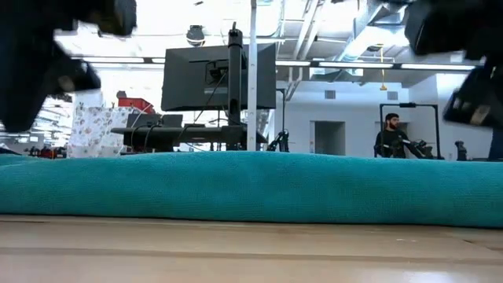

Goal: Roll towel
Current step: Roll the blue towel

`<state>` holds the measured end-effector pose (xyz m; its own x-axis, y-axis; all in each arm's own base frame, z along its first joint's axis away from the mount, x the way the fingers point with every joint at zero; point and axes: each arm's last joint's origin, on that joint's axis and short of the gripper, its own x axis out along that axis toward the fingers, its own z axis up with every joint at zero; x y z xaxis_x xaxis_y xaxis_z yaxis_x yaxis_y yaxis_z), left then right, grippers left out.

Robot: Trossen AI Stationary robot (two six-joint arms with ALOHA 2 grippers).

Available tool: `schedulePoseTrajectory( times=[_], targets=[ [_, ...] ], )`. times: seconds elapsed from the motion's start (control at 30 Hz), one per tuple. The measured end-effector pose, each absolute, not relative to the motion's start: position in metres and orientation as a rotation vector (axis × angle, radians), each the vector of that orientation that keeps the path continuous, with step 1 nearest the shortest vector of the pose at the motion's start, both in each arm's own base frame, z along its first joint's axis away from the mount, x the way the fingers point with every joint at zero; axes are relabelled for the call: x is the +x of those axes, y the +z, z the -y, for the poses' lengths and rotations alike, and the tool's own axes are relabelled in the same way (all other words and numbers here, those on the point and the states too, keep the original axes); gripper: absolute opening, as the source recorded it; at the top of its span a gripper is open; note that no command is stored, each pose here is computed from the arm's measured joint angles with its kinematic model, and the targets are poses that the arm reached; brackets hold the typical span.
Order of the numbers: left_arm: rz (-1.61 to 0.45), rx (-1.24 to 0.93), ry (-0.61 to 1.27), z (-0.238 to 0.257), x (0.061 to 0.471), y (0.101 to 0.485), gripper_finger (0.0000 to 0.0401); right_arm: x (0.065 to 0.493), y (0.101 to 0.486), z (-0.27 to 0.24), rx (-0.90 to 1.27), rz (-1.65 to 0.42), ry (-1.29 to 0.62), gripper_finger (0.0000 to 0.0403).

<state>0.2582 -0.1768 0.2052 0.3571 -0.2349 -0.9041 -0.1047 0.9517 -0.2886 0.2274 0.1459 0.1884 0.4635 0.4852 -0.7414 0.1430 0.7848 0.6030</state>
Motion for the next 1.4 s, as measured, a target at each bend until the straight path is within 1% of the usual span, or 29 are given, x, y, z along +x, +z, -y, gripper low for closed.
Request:
schedulePoseTrajectory(
  times=[0.17,0.3,0.4,0.5,0.6,0.67,0.8,0.93,1.1,1.27,1.4],
  targets=[
    [-1.091,-0.322,-0.138,0.177,0.268,0.217,0.0095,0.223,0.207,-0.146,0.702,-1.010,0.271,0.0168],
    [-1.066,-0.321,-0.132,0.163,0.279,0.217,0.0100,0.232,0.206,-0.134,0.711,-0.958,0.212,0.0169],
    [-1.103,-0.345,-0.142,0.148,0.284,0.223,0.0116,0.240,0.212,-0.124,0.682,-0.918,0.213,0.0181],
    [-1.155,-0.375,-0.178,0.142,0.286,0.242,0.0141,0.245,0.237,-0.128,0.660,-0.834,0.284,0.0203],
    [-1.182,-0.310,-0.222,0.152,0.280,0.260,0.0168,0.246,0.258,-0.141,0.616,-0.783,0.351,0.0228],
    [-1.174,-0.243,-0.226,0.164,0.273,0.271,0.0180,0.244,0.268,-0.153,0.581,-0.779,0.348,0.0240],
    [-1.110,-0.045,-0.165,0.195,0.252,0.283,0.0186,0.237,0.273,-0.193,0.459,-0.777,0.331,0.0247],
    [-1.024,0.110,-0.066,0.225,0.234,0.274,0.0180,0.231,0.260,-0.237,0.191,-0.735,0.269,0.0246],
    [-1.049,0.139,0.038,0.249,0.232,0.241,0.0174,0.228,0.214,-0.265,-0.051,-0.779,0.038,0.0245],
    [-1.130,0.188,0.133,0.257,0.241,0.201,0.0174,0.231,0.167,-0.272,-0.125,-0.850,-0.105,0.0245],
    [-1.151,0.156,0.195,0.261,0.248,0.185,0.0173,0.233,0.142,-0.273,-0.118,-0.894,-0.173,0.0245]
  ],
)
